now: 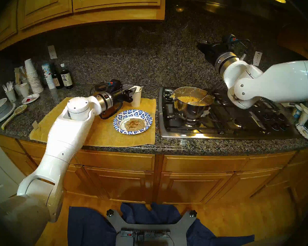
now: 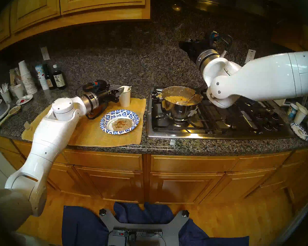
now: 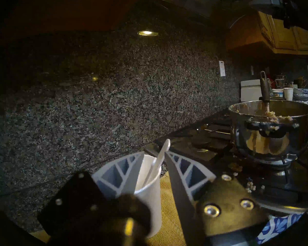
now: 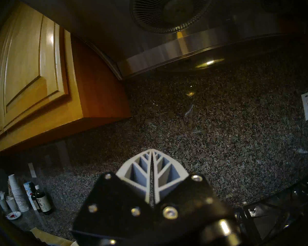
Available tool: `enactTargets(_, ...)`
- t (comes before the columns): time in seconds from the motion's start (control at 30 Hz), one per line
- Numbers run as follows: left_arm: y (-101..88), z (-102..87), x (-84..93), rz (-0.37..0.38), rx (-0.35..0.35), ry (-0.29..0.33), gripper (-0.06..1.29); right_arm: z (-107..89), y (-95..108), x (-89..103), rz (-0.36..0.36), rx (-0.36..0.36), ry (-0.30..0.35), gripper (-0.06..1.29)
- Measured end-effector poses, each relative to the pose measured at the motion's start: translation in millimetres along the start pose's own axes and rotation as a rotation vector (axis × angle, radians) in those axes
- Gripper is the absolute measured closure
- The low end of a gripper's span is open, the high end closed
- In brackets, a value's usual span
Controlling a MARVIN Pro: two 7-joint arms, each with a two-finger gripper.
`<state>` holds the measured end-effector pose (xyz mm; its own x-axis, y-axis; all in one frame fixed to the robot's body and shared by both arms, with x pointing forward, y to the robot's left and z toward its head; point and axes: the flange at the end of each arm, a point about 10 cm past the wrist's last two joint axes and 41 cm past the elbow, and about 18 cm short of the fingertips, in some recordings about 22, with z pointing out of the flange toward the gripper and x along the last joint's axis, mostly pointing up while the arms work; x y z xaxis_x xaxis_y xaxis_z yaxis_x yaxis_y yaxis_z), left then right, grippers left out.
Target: Scoop oatmeal into bowl, add cinnamon, and put a spoon inside bowl
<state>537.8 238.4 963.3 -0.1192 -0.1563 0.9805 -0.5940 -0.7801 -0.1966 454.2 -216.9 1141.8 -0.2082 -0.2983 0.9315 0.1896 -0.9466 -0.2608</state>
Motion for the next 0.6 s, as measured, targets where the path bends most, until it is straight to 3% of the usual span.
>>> enactTargets(0.6, -0.1, 4.2, -7.5, 0.022, 0.005, -0.02, 0.77, 0.4, -0.3, 0.9, -0.001, 0.003, 0.003, 1.27)
